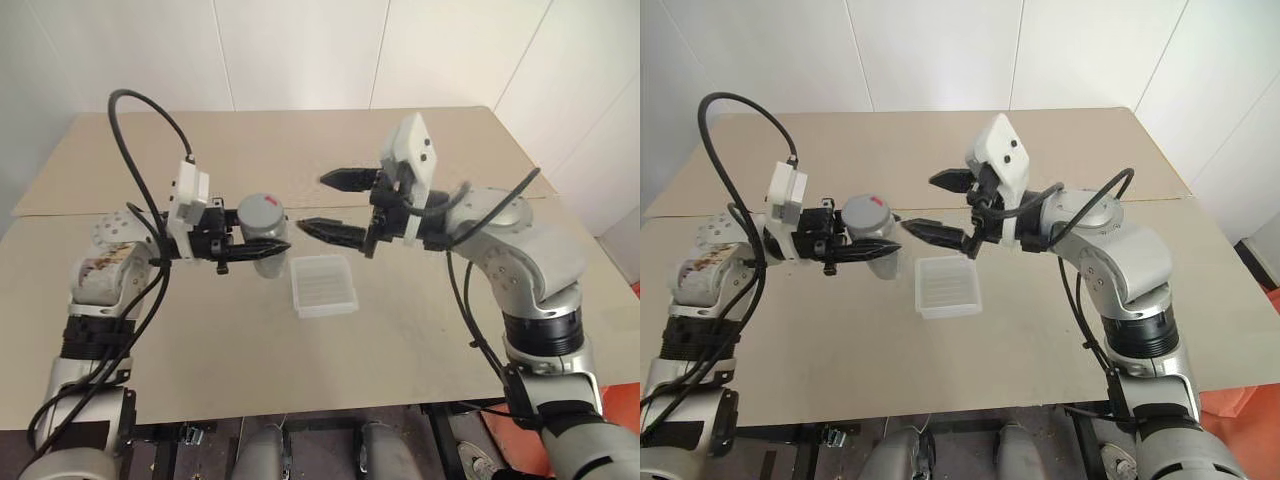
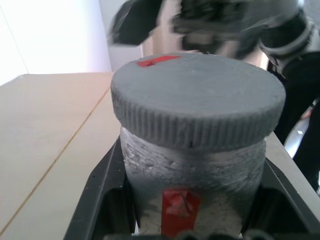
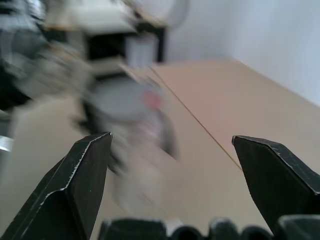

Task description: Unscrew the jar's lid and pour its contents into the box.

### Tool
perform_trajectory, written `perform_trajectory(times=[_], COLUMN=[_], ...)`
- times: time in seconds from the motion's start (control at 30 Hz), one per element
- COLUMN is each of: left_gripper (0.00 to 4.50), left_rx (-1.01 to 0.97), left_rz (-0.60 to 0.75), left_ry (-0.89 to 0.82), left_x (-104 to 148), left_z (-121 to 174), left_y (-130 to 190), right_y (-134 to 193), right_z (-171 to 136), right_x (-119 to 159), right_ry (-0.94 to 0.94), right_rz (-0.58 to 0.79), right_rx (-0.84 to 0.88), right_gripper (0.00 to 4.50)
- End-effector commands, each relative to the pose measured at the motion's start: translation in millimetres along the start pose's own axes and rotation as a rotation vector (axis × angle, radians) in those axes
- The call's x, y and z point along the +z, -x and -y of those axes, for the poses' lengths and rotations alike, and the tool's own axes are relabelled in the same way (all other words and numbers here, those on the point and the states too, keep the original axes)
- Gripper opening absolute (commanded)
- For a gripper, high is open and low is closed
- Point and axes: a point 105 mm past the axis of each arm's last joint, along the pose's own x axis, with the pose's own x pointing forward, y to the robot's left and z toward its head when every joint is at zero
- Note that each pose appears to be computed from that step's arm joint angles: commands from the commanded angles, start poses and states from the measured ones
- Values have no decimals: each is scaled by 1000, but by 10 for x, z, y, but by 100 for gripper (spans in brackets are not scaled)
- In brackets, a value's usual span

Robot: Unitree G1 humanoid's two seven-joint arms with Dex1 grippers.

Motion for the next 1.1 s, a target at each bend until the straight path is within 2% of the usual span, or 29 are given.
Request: perform_trajectory(times=[0.03, 0.17, 0.33, 0.73, 1.1], left_gripper=[201, 201, 201, 201, 201], left_rx=[-14, -37, -43, -9, -8], left_rz=[19, 32, 35, 4, -4], left_ry=[-48, -55, -61, -67, -69], left_x=[96, 106, 122, 132, 136], left_z=[-32, -39, -36, -39, -27], left_y=[-85, -153, -158, 28, 55], right_y=[-130, -328, -378, -14, 108], right_z=[-77, 26, 154, 309, 221], right_x=[177, 125, 45, 39, 28], right_ry=[64, 58, 29, 20, 37], right_rz=[37, 2, -21, -33, -35], right_rx=[7, -73, -130, -190, -148], right_gripper=[447, 447, 447, 447, 447])
